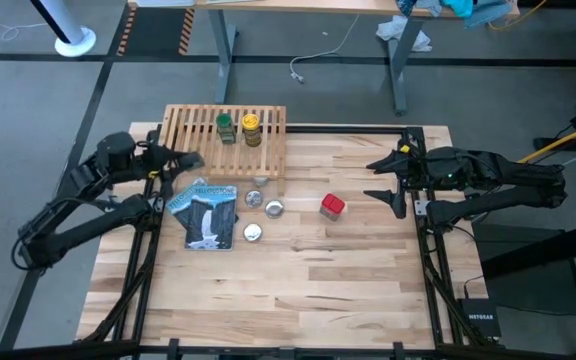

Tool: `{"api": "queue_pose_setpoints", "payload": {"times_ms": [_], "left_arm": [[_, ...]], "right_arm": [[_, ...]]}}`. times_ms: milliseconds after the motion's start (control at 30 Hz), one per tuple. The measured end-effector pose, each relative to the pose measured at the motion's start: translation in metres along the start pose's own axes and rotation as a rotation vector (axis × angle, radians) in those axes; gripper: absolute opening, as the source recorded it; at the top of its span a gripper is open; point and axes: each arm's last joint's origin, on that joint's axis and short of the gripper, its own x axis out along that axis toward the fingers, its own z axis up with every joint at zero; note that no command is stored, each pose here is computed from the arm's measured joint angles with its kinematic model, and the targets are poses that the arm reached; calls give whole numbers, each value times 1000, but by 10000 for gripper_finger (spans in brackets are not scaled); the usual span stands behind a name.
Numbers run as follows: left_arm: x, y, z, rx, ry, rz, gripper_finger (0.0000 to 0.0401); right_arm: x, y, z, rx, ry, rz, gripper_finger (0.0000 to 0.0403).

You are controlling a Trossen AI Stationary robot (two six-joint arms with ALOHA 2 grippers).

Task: Shelf spices
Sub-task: Put the black seasoning can on the shelf

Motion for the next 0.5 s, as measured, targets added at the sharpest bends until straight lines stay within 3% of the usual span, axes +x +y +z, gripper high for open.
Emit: {"api": "queue_pose_setpoints", "payload": {"times_ms": [333, 500], "left_arm": [[6, 11, -2, 27, 62, 67, 116], [11, 19, 3, 21, 0, 43, 116]], "right_arm": [[0, 1, 0, 0, 3, 25, 335], [0, 1, 0, 0, 3, 25, 335]]}}
